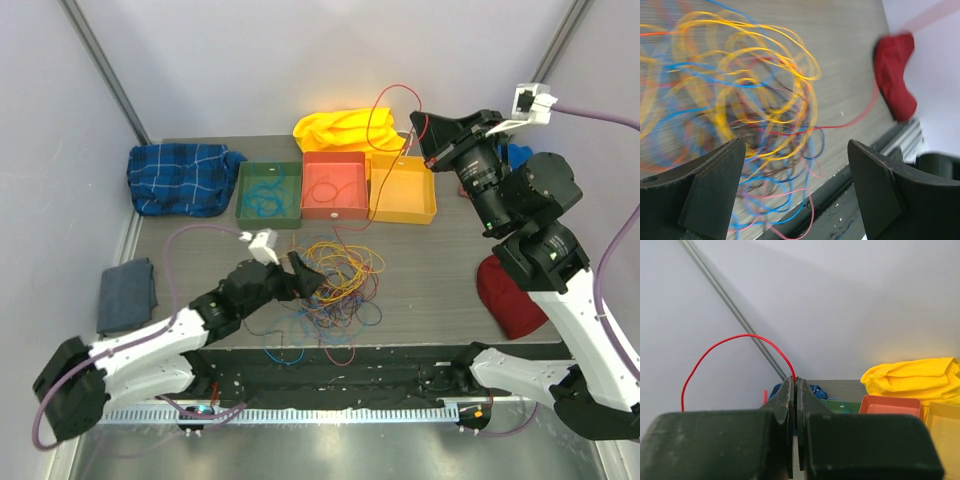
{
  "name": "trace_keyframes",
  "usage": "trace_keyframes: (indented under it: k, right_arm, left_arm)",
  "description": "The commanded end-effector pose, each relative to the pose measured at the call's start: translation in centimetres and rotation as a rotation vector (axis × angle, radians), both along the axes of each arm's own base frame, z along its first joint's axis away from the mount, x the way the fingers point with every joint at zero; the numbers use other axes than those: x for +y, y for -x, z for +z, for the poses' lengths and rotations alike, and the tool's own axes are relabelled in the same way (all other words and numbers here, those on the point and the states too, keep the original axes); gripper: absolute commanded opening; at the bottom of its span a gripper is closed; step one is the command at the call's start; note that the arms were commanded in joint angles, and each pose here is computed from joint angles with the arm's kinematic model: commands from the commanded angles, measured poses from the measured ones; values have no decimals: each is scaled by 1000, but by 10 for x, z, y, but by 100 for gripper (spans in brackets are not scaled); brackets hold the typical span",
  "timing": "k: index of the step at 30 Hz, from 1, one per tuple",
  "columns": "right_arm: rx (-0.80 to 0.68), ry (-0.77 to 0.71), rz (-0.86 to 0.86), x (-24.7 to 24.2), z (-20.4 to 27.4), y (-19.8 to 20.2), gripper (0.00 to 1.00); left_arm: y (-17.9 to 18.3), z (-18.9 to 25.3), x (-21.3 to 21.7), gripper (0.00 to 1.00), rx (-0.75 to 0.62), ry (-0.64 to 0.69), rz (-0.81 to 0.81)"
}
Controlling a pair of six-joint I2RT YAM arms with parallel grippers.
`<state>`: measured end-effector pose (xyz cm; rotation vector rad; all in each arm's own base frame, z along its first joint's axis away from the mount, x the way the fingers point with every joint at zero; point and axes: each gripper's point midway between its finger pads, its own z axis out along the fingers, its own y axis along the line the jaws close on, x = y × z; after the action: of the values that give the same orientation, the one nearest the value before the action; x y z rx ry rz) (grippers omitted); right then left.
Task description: Untangle the cables
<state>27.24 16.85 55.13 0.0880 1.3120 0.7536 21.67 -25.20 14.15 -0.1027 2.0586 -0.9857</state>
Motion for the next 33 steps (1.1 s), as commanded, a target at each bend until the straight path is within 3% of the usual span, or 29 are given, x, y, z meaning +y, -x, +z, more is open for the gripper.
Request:
trace_keyframes:
  k: [1,5,11,16,19,22,25,27,31,33]
  right_arm:
    - [-4,-27,35,8,-3,0,1]
    - [22,-25,44,10,-16,0,1]
    - [44,-12,35,8,-31,0,1]
    - [43,-21,51,7,-31,6,1]
    - [35,-27,58,5,-27,11,1]
    - [40,-19,54,2,-30,13,1]
    - [46,-16,41,-3,-34,17,1]
    - [51,-16,30,-6,-37,18,1]
    - [79,3,-8,-16,-55,19,1]
    - [82,-6,-47,-27,-60,22,1]
  left_arm:
    - [6,52,-70,87,-210,36,-191]
    - [22,49,-116,88,-270,-31,-285]
    - [23,30,-143,87,-238,-52,-352]
    - [5,-1,-156,85,-201,-144,-311]
    - [-7,-17,-155,79,-189,-210,-263]
    - [-16,-17,-154,63,-206,-220,-223]
    - [-22,-6,-151,19,-250,-228,-201]
    - [-25,7,-142,1,-282,-253,-182]
    - [-37,58,-100,0,-316,-280,-5]
    - [-37,112,-80,0,-367,-213,63]
